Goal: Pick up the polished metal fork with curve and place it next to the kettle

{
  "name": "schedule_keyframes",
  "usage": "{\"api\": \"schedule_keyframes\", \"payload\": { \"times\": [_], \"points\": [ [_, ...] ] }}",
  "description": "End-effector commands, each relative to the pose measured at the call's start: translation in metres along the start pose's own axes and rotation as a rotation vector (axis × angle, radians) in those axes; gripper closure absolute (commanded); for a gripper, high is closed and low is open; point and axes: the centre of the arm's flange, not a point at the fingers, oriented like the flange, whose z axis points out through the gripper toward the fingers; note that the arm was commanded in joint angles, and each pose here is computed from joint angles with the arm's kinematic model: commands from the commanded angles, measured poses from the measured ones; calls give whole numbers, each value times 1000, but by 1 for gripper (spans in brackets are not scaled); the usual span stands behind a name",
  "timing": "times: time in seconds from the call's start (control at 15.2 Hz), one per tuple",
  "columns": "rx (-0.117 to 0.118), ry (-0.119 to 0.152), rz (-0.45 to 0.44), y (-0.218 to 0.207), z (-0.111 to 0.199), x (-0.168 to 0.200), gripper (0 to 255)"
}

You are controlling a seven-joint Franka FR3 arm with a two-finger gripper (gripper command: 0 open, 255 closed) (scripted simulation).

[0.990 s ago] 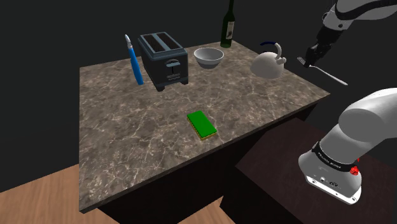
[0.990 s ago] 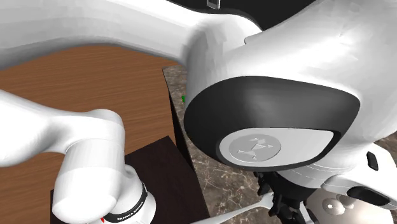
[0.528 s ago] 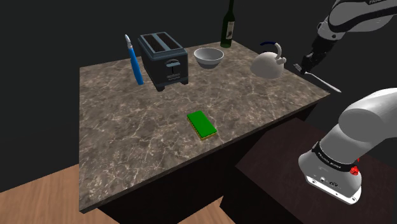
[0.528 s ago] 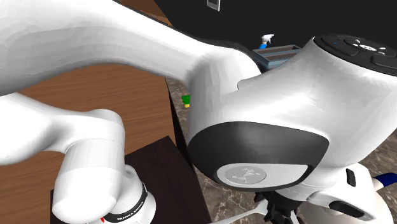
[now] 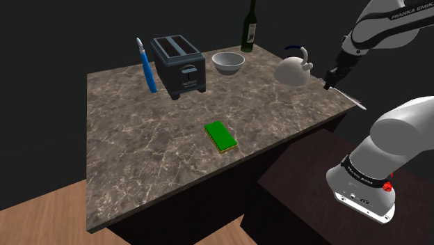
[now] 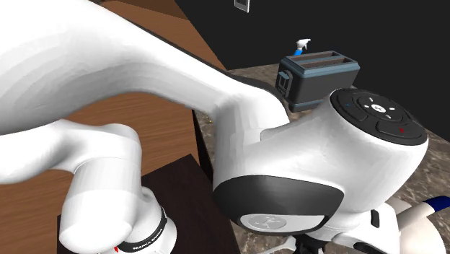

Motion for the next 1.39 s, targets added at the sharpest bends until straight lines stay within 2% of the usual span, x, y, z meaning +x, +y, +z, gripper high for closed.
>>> {"api": "schedule_keyframes", "payload": {
  "times": [0.0, 0.73, 1.25, 1.32],
  "points": [
    [0, 1, 0, 0, 12, -1, 255],
    [0, 1, 0, 1, 70, -5, 255],
    [0, 1, 0, 1, 72, -5, 255],
    [0, 1, 0, 1, 72, -5, 0]
  ]
}}
